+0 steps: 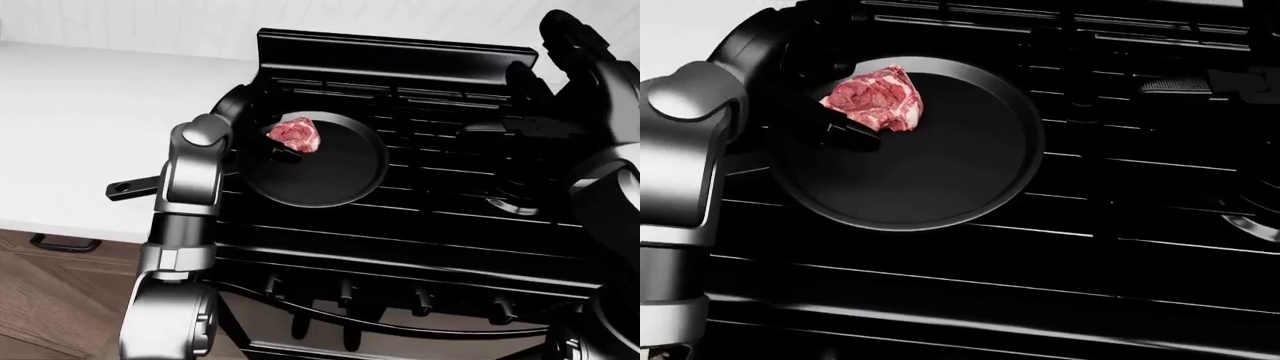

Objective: Pick the steak from the pan and place it on the plate.

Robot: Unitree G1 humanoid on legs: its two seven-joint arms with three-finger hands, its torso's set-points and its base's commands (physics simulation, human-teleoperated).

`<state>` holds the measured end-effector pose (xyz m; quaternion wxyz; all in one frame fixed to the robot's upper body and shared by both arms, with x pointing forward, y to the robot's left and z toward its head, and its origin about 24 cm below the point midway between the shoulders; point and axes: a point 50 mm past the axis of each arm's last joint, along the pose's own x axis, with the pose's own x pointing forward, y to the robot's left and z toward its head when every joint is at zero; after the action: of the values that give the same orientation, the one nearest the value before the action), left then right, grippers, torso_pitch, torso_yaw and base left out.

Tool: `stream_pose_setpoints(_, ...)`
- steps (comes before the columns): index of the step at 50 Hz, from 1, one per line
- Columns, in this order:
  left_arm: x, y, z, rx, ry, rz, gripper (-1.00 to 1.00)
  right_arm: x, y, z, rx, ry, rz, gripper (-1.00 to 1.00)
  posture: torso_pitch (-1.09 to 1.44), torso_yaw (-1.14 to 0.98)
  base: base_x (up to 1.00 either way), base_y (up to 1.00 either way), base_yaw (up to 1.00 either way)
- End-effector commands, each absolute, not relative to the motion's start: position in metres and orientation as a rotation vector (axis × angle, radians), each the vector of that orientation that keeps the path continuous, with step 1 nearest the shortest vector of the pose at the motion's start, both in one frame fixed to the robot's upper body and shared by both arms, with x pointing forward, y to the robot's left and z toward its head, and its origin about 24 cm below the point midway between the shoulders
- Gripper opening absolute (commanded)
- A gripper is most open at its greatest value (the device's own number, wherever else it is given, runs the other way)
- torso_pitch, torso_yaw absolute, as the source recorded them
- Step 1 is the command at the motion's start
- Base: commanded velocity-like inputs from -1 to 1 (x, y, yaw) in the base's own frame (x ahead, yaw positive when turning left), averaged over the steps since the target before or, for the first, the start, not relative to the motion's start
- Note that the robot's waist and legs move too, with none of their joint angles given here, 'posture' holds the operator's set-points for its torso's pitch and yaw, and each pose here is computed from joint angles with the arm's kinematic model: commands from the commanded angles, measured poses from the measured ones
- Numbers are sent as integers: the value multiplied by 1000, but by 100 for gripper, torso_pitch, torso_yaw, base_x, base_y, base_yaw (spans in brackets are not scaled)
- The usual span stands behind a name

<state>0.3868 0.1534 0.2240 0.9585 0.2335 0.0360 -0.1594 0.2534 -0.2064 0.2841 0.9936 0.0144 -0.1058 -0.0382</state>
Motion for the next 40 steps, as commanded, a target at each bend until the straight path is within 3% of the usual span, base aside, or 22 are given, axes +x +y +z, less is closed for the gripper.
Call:
stream_pose_setpoints(1,385,150,250,496,-30,-312,58,248,-208,297,32,-288,-85,100,0,0,0,0,0)
stream_pose_setpoints(40,387,146,238,538,-23,-325,46,247,-208,302,37,-299,-80,100,0,0,0,0,0)
